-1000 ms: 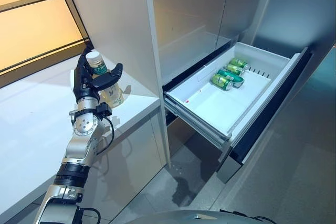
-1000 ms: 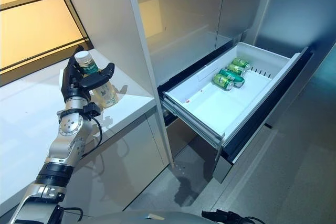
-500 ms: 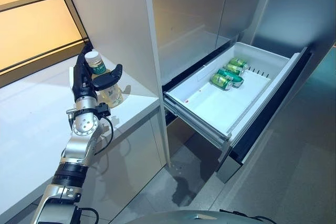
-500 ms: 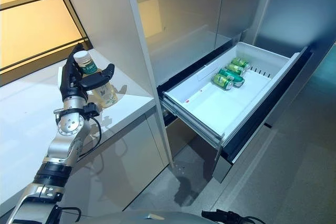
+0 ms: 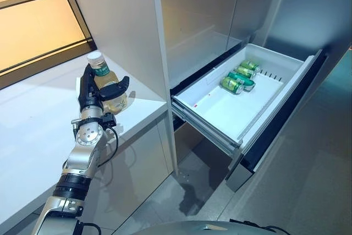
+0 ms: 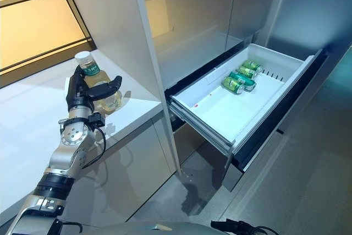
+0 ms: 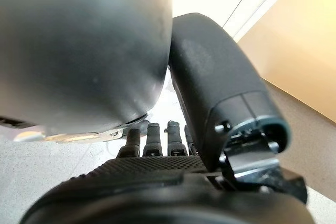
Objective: Put drinks into fridge and close the fridge
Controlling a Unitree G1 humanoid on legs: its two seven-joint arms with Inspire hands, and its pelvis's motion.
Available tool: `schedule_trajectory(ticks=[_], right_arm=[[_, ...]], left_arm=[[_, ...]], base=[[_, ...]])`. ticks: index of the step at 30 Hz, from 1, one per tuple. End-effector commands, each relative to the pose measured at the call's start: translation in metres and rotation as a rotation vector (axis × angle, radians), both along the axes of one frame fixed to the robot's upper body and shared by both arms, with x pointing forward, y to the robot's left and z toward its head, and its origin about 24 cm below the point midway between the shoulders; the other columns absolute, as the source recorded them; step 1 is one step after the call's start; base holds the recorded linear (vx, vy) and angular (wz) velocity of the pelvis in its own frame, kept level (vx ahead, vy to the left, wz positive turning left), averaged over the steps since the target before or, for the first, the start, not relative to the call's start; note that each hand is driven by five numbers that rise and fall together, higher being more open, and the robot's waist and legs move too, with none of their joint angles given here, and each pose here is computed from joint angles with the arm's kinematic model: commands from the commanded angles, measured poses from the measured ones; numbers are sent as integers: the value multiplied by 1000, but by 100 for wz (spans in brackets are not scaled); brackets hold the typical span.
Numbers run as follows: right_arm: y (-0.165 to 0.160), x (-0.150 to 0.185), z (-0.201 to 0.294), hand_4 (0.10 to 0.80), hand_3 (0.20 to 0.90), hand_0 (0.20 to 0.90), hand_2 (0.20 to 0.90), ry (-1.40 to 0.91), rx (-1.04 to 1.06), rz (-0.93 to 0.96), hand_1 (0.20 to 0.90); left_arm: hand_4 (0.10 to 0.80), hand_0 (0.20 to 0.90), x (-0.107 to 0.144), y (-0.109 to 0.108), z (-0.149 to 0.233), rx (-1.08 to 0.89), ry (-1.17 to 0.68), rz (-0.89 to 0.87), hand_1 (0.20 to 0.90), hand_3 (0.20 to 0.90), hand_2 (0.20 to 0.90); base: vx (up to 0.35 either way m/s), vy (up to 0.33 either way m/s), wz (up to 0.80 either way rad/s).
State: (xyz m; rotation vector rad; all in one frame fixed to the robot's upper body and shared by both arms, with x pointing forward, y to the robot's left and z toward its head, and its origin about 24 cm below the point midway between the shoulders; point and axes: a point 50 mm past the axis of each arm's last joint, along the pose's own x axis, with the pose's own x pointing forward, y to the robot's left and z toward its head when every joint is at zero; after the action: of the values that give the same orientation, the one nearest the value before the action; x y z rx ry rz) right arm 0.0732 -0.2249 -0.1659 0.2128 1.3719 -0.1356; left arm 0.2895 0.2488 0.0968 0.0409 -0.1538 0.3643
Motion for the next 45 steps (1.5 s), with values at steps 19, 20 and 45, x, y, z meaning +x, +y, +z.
schedule_trajectory(ticks=[19,20,45], right_arm=[[-1,11,2,800,900,900,900,-15,-3,13,900],[-1,10,2,800,900,900,900,-14,-3,14,900],[67,123,74,800,900,900,900,-678,107,496,900]], left_arm=[[317,486,-1,-1,61,-140,-426,-8,486,417,486],[289,462,-3,-2,64,-136,-463,0,462,389,462],[100,300,-21,-84,101,-453,-669,-908,300,200,300]], base=[[0,0,0],[0,0,0],[-4,-2,0]])
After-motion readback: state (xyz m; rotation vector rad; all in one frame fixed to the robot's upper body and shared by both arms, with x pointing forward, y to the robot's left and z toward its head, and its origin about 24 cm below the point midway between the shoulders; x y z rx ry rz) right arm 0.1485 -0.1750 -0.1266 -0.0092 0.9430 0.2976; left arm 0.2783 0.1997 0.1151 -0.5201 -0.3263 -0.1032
